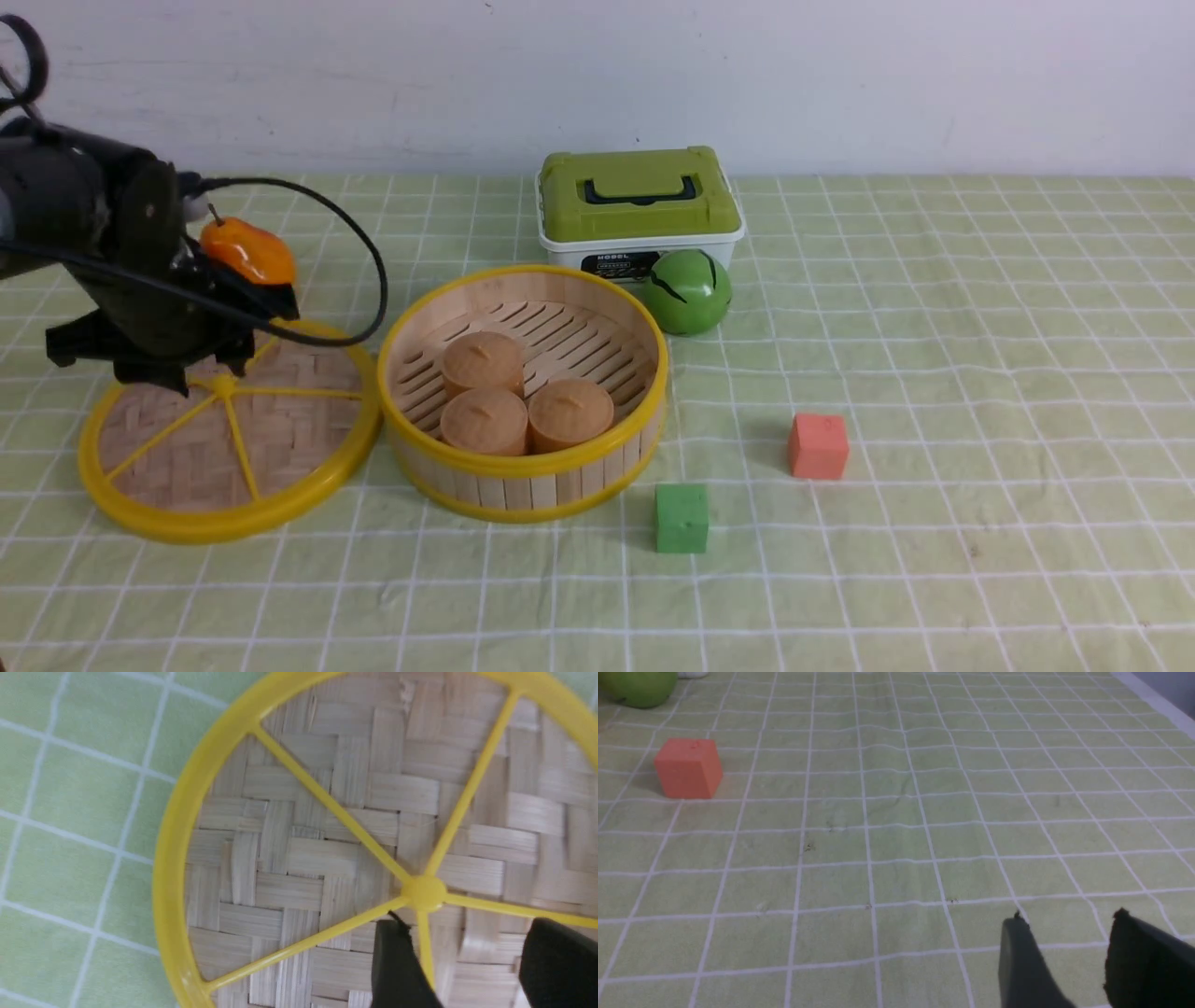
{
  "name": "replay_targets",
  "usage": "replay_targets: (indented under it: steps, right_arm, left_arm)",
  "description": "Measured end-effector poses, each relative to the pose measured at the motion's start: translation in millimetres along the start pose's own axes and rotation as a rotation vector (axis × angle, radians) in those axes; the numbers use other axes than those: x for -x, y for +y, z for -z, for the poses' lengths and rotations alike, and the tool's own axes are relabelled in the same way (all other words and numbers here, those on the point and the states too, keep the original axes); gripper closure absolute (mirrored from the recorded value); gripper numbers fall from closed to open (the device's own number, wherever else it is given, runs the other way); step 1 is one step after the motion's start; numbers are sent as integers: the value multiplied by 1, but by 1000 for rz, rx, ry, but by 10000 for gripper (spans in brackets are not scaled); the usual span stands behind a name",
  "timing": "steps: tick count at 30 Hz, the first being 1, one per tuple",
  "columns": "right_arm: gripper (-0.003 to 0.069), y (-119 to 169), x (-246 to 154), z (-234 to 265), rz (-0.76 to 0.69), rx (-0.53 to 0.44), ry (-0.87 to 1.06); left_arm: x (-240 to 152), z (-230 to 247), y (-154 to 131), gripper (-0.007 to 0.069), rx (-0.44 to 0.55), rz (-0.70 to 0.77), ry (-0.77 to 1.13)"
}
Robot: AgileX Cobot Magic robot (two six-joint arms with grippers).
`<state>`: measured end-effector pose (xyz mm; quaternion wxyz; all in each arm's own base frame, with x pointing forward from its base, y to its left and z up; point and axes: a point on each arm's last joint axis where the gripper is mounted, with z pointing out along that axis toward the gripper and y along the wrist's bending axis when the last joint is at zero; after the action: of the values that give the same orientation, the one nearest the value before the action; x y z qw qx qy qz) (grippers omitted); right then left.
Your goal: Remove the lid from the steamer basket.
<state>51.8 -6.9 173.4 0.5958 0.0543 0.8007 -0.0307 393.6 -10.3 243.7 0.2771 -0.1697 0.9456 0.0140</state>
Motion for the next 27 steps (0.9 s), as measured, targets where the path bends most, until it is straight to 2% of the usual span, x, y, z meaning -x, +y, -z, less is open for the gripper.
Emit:
replay_targets:
  steps: [3, 5, 7, 8, 12, 14, 15, 16, 20, 23, 27]
  right_arm:
    - [417, 0, 0, 0, 0, 0, 0]
    - [417, 0, 0, 0, 0, 0, 0]
    - [417, 0, 0, 0, 0, 0, 0]
    - [417, 0, 0, 0, 0, 0, 0]
    - [417, 0, 0, 0, 0, 0, 0]
    - [417, 0, 0, 0, 0, 0, 0]
    - [417, 0, 0, 0, 0, 0, 0]
    - [416, 0, 0, 0, 0, 0, 0]
    - [417, 0, 0, 0, 0, 0, 0]
    - [417, 0, 0, 0, 0, 0, 0]
    - [417, 0, 0, 0, 0, 0, 0]
  left_arm:
    - [8, 37, 2, 289, -37, -9, -70]
    - [12, 98, 6, 380, -120, -13, -169]
    - [11, 122, 8, 424, -162, -7, -208]
    - [6, 164, 11, 506, -246, -17, -280]
    - [-24, 224, 21, 638, -408, -74, -398]
    - [-46, 244, 27, 638, -472, -105, -452]
    - [-49, 243, 28, 638, -474, -118, -454]
    - [-70, 253, 34, 638, -523, -140, -492]
    - [-112, 254, 46, 638, -568, -214, -537]
    - [-154, 248, 59, 638, -574, -314, -601]
    - [-188, 245, 72, 638, -537, -418, -699]
